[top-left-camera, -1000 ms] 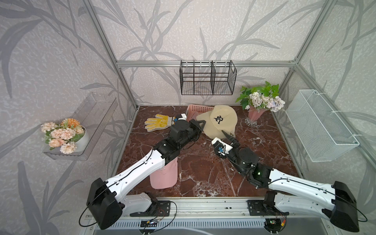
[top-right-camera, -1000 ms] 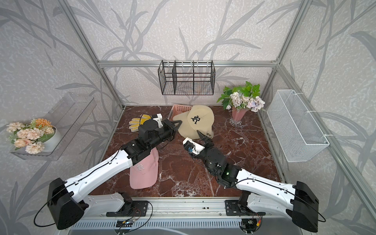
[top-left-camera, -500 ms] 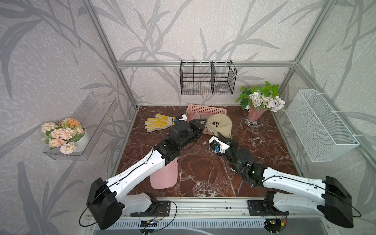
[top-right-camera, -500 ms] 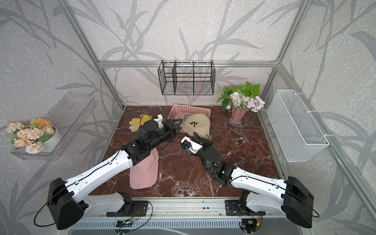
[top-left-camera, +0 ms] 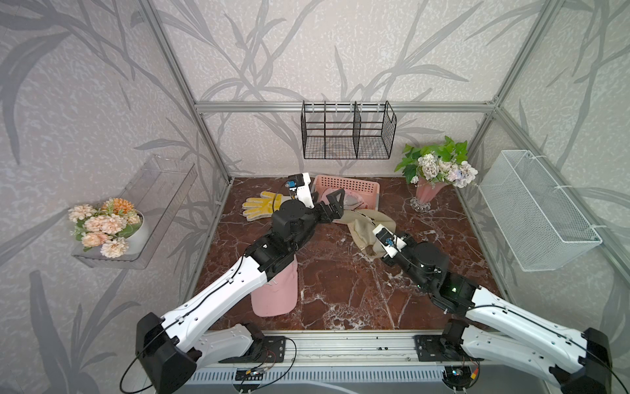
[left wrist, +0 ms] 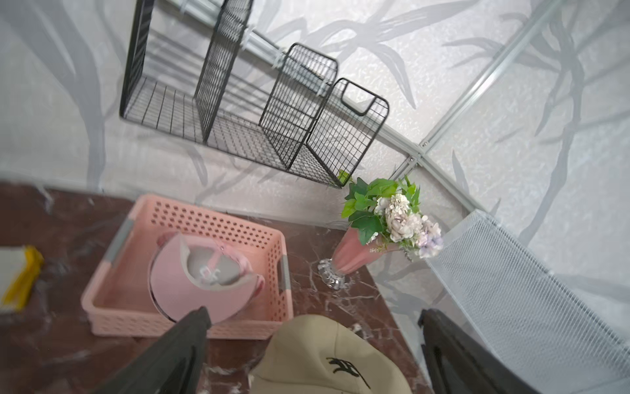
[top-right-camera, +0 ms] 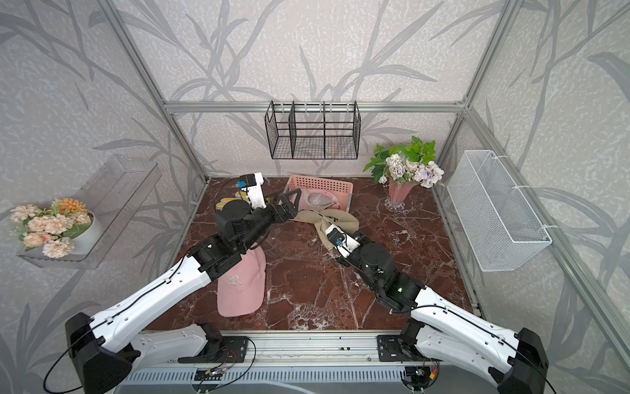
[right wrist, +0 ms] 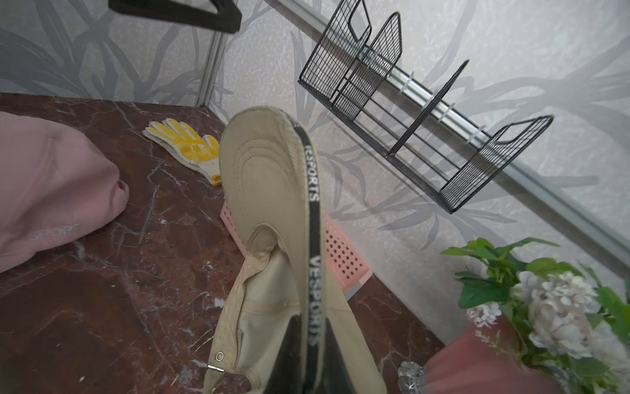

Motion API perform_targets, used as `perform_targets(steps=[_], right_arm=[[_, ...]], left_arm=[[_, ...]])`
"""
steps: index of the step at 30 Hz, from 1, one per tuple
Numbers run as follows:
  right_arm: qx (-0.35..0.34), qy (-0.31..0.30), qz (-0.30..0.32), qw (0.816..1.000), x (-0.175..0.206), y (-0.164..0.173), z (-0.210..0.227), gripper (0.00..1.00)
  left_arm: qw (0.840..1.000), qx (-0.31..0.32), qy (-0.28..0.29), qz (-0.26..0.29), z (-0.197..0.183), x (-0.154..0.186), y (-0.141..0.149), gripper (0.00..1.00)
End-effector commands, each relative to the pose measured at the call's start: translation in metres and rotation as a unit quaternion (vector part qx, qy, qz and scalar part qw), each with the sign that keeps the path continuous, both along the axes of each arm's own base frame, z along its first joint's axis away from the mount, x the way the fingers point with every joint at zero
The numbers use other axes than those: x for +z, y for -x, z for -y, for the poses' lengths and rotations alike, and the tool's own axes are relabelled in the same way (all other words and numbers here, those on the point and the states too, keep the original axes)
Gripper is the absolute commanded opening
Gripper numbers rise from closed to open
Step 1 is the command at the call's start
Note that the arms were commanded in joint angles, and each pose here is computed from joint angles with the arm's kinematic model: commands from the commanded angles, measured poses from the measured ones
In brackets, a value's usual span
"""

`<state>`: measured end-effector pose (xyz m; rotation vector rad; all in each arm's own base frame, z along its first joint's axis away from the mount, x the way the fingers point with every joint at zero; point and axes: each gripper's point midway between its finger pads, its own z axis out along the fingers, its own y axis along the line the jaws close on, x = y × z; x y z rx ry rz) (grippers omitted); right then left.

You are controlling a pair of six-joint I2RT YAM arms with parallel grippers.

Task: Turn the baseball cap inside out
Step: Turn over the baseball cap.

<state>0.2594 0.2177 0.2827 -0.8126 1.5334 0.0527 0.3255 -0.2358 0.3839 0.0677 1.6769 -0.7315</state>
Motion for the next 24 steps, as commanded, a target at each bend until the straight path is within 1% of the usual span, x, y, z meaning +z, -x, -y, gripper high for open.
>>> perform_targets(steps=[1, 3, 6, 10, 15, 18, 22, 24], right_arm=[[0.036, -0.044, -0.072, 0.996, 0.004, 0.012, 0.0, 0.0], [0.043, -0.052, -0.102, 0.992, 0.004, 0.015, 0.002, 0.0], [0.053, -0.061, -0.138, 0.987, 0.003, 0.017, 0.005, 0.0], [0.07, -0.073, -0.163, 0.981, 0.005, 0.022, 0.006, 0.0], [0.097, -0.077, -0.179, 0.976, 0.011, 0.027, 0.002, 0.0], [0.102, -0.073, -0.183, 0.975, 0.013, 0.028, 0.001, 0.0], [0.109, -0.074, -0.182, 0.974, 0.016, 0.028, -0.002, 0.0], [0.109, -0.075, -0.179, 0.975, 0.019, 0.026, -0.003, 0.0]], left_arm=[[0.97, -0.078, -0.186, 0.137, 0.016, 0.026, 0.018, 1.0], [0.946, -0.132, -0.255, 0.147, 0.03, 0.014, 0.024, 1.0], [0.915, -0.196, -0.326, 0.137, 0.044, -0.008, 0.029, 1.0], [0.882, -0.258, -0.375, 0.123, 0.056, -0.034, 0.034, 1.0], [0.84, -0.346, -0.402, 0.115, 0.073, -0.06, 0.046, 1.0], [0.825, -0.382, -0.403, 0.109, 0.082, -0.069, 0.049, 1.0], [0.815, -0.411, -0.397, 0.099, 0.092, -0.08, 0.05, 0.99], [0.809, -0.431, -0.389, 0.096, 0.097, -0.083, 0.055, 0.93]])
